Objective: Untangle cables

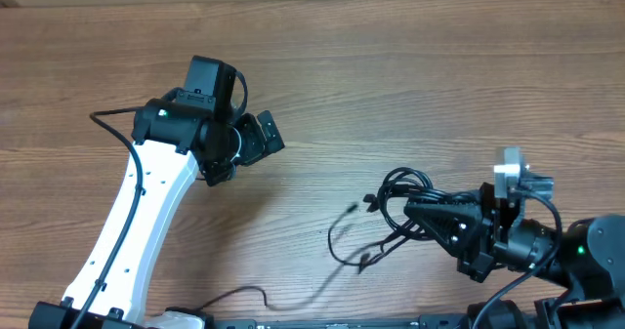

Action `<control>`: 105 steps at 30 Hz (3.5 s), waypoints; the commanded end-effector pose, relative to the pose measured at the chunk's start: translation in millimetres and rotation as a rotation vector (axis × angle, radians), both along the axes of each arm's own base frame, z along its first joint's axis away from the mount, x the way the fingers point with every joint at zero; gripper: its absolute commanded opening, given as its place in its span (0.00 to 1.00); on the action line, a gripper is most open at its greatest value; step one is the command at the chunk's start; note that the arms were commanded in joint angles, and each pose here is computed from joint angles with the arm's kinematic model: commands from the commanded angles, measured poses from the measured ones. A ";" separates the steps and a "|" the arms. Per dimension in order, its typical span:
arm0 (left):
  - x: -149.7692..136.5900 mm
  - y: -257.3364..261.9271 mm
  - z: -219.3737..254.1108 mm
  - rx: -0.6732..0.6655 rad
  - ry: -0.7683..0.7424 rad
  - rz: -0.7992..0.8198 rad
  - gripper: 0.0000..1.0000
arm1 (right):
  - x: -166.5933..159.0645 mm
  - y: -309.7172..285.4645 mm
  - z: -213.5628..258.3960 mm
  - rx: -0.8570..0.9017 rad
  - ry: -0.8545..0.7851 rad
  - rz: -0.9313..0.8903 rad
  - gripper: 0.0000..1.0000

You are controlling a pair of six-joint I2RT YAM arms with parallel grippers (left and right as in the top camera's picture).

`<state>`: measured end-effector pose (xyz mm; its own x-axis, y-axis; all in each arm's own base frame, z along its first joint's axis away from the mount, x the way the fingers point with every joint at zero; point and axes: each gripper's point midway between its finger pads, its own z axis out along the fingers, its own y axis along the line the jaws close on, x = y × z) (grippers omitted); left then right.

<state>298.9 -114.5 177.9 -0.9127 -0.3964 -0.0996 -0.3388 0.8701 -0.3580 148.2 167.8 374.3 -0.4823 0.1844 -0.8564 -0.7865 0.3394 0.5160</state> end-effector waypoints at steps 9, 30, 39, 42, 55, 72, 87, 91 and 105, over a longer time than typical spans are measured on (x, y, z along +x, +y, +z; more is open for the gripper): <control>-4.7 -72.8 40.4 -0.360 -0.222 -0.526 1.00 | 1.8 -6.9 -34.8 -0.222 -0.182 -0.041 0.04; -62.0 -156.8 77.7 -0.673 -0.115 -0.678 0.96 | 35.8 -23.7 -32.7 -0.204 -0.094 -0.241 0.04; -84.3 -180.6 79.7 -0.698 -0.005 -0.650 0.86 | 59.5 -26.2 -40.9 -0.207 -0.027 -0.280 0.04; -83.9 -186.8 83.3 -0.708 -0.037 -0.677 0.83 | 67.5 -25.3 -45.9 -0.185 0.042 -0.283 0.04; -66.6 -198.5 100.1 -0.759 -0.114 -0.651 0.69 | 85.9 -3.6 -44.4 -0.031 0.252 -0.141 0.04; -51.4 -198.9 98.3 -0.720 -0.156 -0.591 0.27 | 81.1 6.2 -41.6 -0.002 0.275 -0.037 0.04; -40.1 -197.9 93.2 -0.678 -0.152 -0.499 0.24 | 76.3 8.5 -40.0 0.012 0.298 -0.007 0.04; -39.2 -197.7 92.6 -0.677 -0.143 -0.480 0.12 | 74.5 9.2 -39.9 0.011 0.295 0.004 0.04; -26.0 -150.1 37.2 -0.297 -0.171 -0.421 0.04 | 67.4 7.6 -64.6 -0.078 0.288 0.013 0.85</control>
